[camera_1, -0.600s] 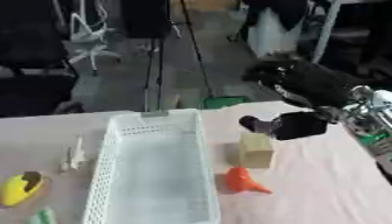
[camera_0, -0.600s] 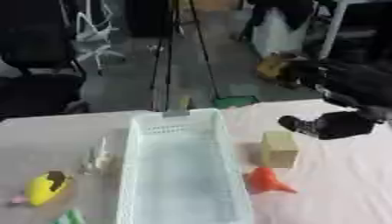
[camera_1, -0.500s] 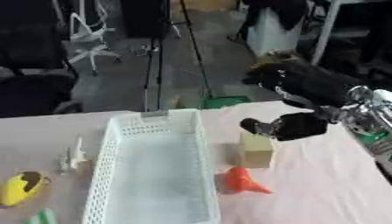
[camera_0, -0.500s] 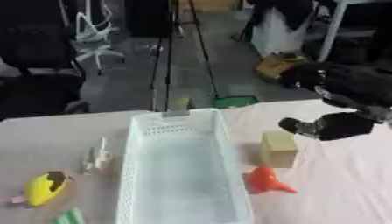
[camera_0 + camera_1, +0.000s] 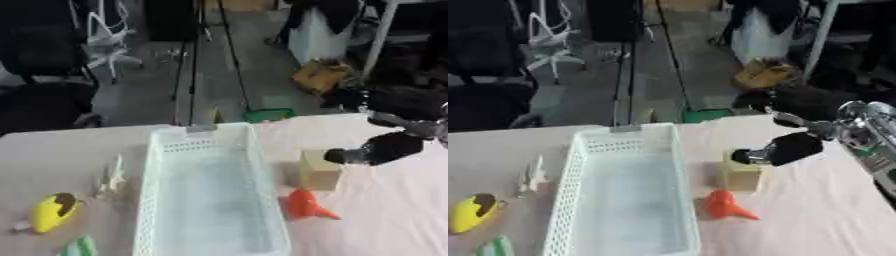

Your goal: Pick up objects on the table and place them in the box.

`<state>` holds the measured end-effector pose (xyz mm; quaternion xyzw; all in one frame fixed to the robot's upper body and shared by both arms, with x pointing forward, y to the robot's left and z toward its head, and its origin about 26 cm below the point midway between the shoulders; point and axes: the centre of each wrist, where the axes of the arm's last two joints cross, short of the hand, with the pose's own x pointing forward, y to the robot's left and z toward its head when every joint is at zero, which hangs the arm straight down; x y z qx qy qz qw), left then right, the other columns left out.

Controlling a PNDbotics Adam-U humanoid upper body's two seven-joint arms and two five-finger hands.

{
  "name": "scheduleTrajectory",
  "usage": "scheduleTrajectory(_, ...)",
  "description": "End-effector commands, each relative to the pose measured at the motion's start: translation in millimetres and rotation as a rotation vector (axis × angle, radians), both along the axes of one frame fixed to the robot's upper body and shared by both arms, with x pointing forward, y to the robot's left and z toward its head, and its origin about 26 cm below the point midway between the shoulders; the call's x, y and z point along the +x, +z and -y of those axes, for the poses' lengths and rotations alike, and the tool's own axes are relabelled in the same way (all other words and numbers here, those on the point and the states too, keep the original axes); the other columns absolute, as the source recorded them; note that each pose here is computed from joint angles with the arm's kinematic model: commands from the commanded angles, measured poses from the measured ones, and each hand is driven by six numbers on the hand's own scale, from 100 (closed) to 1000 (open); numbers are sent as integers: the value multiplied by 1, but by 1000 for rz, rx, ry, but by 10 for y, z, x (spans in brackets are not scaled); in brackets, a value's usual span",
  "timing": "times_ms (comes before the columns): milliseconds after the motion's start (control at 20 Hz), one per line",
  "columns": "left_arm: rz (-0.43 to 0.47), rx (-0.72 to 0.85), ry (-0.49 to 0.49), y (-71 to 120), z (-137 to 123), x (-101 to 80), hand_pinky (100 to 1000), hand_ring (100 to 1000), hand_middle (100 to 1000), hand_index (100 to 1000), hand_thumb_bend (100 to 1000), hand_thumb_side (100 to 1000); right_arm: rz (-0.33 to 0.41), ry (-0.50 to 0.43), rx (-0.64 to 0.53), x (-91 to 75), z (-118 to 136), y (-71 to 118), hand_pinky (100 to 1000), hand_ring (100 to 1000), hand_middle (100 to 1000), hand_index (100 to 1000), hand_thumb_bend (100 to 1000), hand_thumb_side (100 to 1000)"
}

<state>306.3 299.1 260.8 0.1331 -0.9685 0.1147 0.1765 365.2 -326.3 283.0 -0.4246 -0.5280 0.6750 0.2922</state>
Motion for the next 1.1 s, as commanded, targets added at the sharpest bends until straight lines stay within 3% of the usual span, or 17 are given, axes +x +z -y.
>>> scheduleTrajectory(50, 32, 23, 0, 93, 4, -38, 857, 960, 909, 924, 206, 1000, 3, -35, -36, 44, 50, 53, 924, 981, 962, 1000, 657, 846)
scheduleTrajectory(700, 30, 24, -12, 97, 26, -32, 855, 958, 905, 917, 201, 1000, -100, -129, -48, 387, 286, -231, 937, 1000, 971, 1000, 666, 824)
scheduleTrajectory(1100, 30, 20, -17, 95, 37, -29, 854, 957, 901, 914, 196, 1000, -165, -168, -57, 499, 386, -311, 959, 1000, 977, 1000, 703, 765)
